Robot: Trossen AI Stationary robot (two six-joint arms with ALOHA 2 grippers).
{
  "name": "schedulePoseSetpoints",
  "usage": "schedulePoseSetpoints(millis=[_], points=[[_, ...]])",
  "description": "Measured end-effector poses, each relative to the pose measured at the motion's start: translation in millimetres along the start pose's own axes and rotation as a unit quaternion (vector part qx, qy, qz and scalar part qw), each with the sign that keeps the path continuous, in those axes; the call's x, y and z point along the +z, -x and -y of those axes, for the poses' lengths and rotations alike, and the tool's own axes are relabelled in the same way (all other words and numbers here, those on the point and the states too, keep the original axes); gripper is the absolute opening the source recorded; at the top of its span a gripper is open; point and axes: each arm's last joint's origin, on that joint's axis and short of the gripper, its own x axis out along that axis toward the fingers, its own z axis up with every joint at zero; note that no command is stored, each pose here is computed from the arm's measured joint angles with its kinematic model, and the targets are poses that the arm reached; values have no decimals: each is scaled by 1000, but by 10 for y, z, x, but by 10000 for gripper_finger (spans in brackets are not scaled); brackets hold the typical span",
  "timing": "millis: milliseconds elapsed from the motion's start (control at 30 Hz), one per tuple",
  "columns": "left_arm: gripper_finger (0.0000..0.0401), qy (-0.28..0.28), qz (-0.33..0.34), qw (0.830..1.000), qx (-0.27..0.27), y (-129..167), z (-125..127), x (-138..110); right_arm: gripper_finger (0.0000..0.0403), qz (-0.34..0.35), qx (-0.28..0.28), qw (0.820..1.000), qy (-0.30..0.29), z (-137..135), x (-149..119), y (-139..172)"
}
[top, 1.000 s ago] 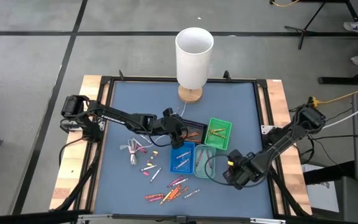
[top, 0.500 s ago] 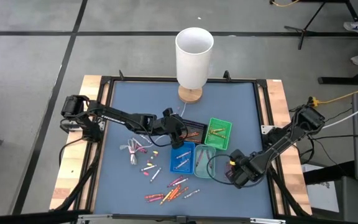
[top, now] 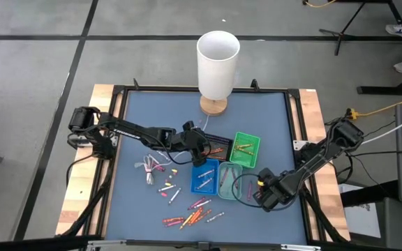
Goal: Sort crayons
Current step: Put the red crayon into the light green bin
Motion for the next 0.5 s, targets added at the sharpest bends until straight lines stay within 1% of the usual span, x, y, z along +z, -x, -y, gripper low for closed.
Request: schedulePoseSetpoints(millis=[100, 200, 500], points=[[89, 0, 0, 1000, 0, 0, 0, 0, 148, -1, -2, 1000, 0, 1, -1, -7], [89, 0, 0, 1000, 0, 0, 0, 0, 133, -2, -1, 1000, 0, -1, -2, -9], [89, 0, 0, 1000, 0, 0, 1, 0, 39, 6, 2, 1000, 0, -8, 2, -15]])
